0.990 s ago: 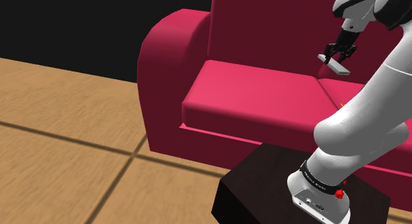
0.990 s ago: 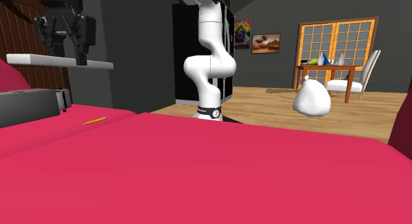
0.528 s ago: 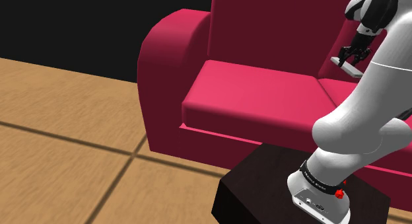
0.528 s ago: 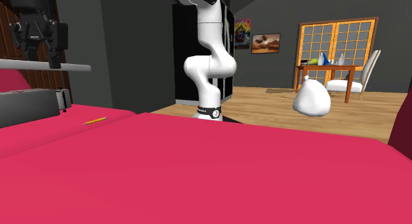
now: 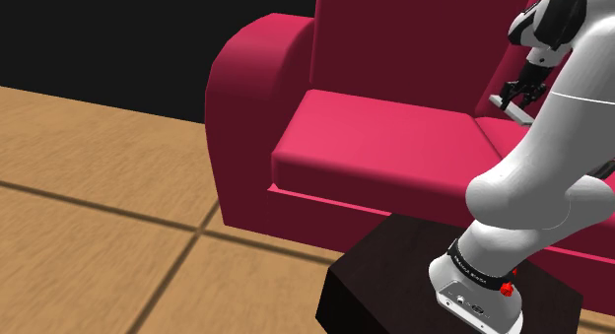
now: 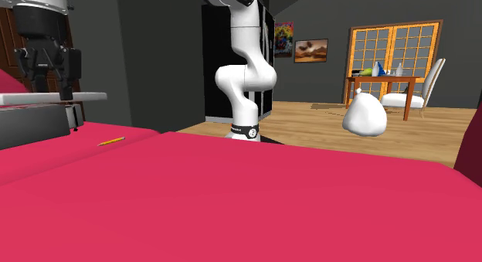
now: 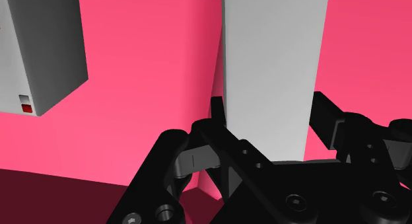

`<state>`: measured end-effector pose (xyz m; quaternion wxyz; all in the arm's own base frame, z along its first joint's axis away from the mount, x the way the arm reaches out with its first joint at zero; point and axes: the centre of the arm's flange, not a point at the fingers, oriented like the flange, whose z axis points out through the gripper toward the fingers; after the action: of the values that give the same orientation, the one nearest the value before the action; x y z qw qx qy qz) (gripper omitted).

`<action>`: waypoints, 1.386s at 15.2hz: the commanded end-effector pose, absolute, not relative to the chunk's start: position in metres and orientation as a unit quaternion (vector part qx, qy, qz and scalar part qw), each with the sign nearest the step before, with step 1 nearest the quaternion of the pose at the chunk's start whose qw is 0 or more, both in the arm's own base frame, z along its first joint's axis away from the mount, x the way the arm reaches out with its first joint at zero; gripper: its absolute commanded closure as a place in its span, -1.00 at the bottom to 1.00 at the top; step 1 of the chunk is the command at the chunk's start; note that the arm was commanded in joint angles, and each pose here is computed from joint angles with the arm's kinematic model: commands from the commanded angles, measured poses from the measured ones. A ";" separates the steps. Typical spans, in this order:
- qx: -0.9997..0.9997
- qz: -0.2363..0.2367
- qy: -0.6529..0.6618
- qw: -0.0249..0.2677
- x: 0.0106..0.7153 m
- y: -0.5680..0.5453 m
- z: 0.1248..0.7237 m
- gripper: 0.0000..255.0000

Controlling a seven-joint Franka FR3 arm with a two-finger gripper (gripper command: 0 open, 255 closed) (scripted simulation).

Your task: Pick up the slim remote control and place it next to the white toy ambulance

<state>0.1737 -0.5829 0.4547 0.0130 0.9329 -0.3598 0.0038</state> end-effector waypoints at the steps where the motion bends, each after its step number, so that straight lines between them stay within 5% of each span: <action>1: 0.933 0.004 -0.360 0.013 0.174 -0.582 0.445 1.00; 21: 0.933 0.004 -0.360 0.013 0.174 -0.582 0.347 1.00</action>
<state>0.1742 -0.5818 0.3487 0.0130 0.9330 -0.3597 0.0038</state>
